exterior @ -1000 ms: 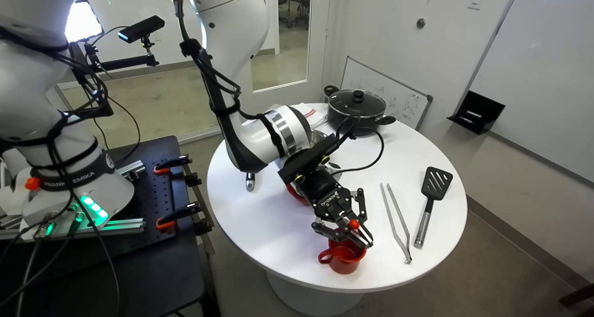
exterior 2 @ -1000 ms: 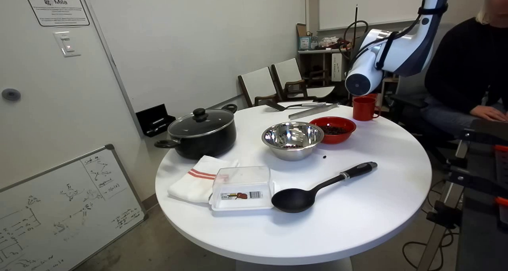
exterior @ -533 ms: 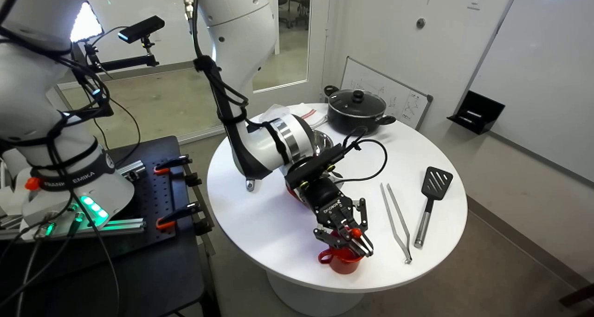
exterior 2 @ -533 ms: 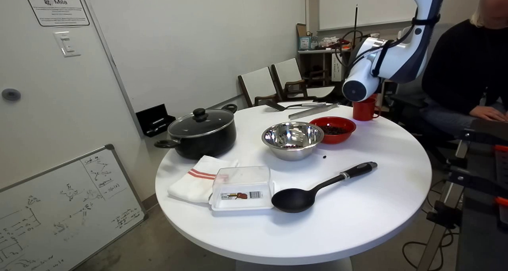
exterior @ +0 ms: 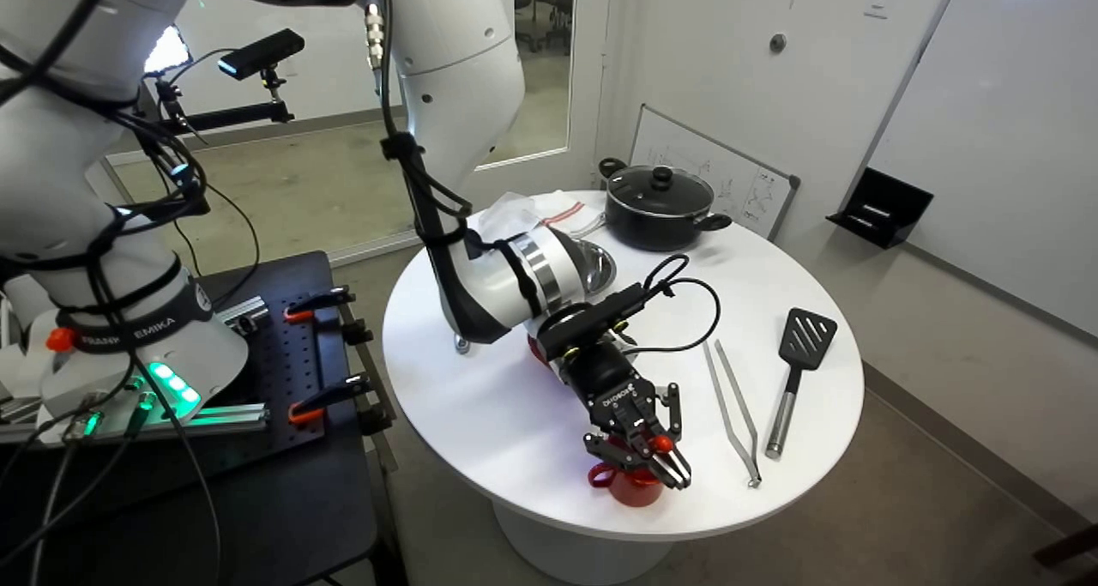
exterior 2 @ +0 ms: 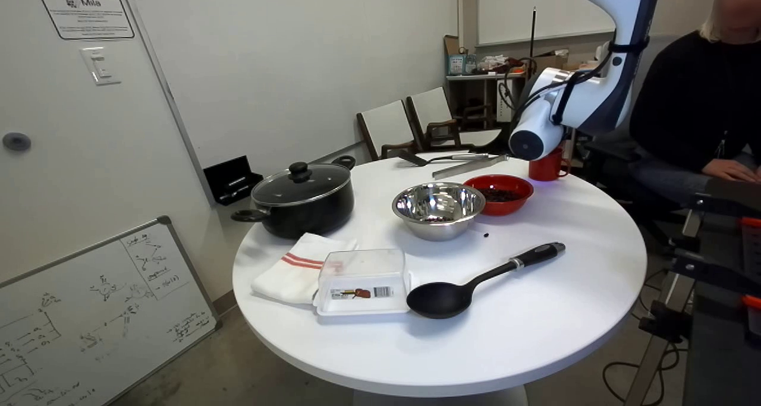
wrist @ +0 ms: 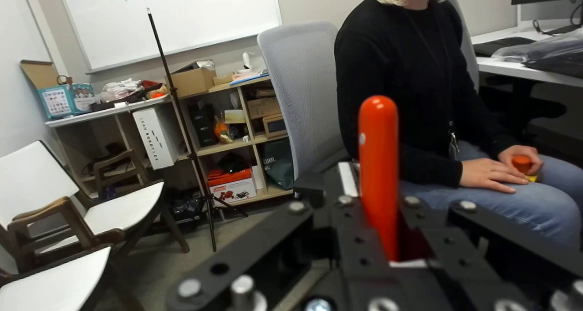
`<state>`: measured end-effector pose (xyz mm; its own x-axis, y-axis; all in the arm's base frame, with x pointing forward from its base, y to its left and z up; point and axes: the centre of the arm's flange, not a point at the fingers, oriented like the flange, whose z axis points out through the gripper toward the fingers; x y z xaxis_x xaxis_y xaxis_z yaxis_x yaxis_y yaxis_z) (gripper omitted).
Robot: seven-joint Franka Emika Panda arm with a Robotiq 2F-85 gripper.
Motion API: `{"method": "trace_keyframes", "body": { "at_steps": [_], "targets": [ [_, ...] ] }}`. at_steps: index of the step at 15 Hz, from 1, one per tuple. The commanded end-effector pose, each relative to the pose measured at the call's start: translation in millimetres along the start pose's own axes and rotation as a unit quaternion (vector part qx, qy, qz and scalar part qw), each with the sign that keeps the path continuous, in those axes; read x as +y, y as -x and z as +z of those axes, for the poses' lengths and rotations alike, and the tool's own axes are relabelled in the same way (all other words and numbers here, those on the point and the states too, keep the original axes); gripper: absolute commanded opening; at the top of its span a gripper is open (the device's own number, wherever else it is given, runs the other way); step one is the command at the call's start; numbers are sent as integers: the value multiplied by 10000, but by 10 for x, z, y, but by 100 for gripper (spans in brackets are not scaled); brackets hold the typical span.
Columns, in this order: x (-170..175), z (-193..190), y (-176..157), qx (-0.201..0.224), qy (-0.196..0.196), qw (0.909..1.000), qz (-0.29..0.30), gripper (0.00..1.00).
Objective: Use the spoon in the red cup to transfer beans from the red bowl to the silver bowl then put it back in the red cup
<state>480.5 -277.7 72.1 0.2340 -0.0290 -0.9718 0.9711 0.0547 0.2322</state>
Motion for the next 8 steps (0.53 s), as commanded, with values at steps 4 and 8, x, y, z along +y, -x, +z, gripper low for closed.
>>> {"method": "trace_keyframes", "body": {
  "at_steps": [4,8],
  "targets": [
    [60,33,-235,-57,-41,9997,-228,2],
    [54,32,-299,-52,-34,9996,-273,2]
  ]
}}
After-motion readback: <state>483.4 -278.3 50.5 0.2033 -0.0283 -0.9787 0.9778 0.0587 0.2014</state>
